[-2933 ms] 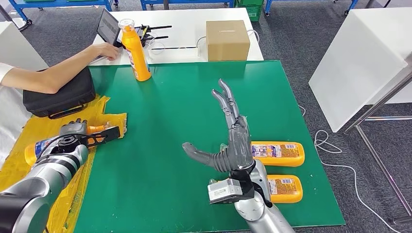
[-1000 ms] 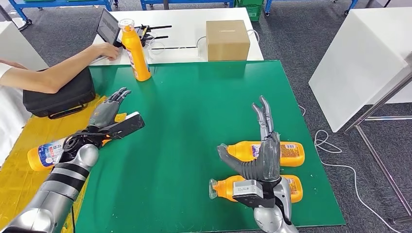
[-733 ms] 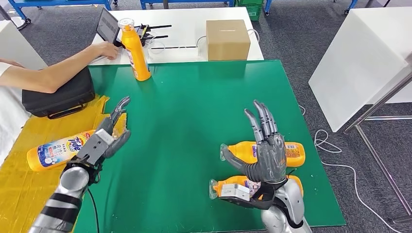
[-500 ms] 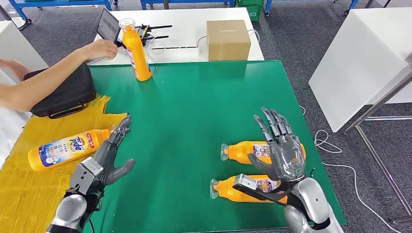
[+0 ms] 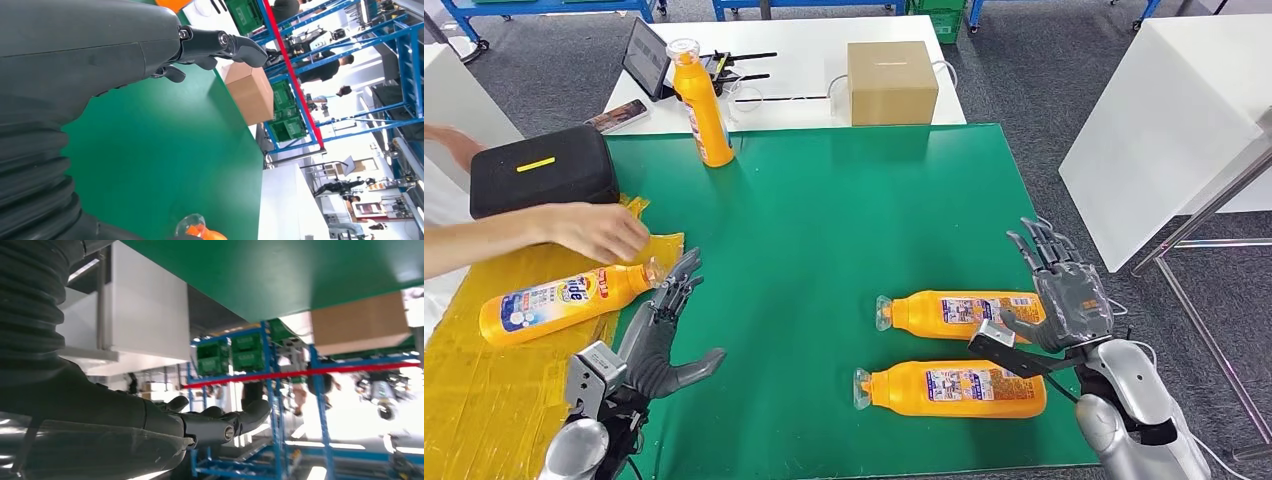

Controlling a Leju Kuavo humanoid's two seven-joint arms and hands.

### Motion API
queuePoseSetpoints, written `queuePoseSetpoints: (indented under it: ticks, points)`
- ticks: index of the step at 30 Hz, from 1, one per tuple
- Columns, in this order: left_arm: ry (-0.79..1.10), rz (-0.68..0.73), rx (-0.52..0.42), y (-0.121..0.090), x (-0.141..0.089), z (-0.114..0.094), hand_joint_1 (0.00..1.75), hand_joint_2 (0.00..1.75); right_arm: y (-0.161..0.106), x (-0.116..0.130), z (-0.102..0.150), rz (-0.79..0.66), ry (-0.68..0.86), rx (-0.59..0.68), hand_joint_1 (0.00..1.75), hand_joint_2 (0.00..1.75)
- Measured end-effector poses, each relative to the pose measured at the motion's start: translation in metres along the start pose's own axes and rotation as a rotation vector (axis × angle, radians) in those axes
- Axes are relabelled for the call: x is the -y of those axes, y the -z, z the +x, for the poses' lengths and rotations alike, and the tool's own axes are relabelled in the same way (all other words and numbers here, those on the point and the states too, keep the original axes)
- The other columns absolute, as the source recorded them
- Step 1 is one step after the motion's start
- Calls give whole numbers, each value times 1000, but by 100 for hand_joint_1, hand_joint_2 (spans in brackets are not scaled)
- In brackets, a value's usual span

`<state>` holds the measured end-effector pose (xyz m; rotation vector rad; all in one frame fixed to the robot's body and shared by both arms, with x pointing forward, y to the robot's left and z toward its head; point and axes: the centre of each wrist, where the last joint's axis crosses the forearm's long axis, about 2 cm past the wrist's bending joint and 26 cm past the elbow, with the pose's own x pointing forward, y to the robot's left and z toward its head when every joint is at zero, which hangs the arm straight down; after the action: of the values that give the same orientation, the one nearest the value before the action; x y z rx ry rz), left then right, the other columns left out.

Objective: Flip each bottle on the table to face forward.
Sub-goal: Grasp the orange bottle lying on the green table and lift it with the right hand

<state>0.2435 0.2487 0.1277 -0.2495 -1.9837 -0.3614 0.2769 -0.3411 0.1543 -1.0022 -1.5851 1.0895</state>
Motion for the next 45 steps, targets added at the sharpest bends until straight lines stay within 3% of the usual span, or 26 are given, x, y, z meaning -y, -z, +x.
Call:
queuePoseSetpoints:
  ticks: [10,30,39,45]
  points:
    - [-17,2,9,8,2,0,0,175,17,-11,-20,58,-14,-68,0,175]
    - [-23,3,4,18,1,-2,0,175,38,-34,-22,243,34,-75,0,175]
    - [-39,9,2,24,-1,-6,0,175,47,-46,-24,400,127,-24,0,175]
    - [-50,14,-10,27,-2,-11,0,175,40,-61,-32,527,135,-30,0,175]
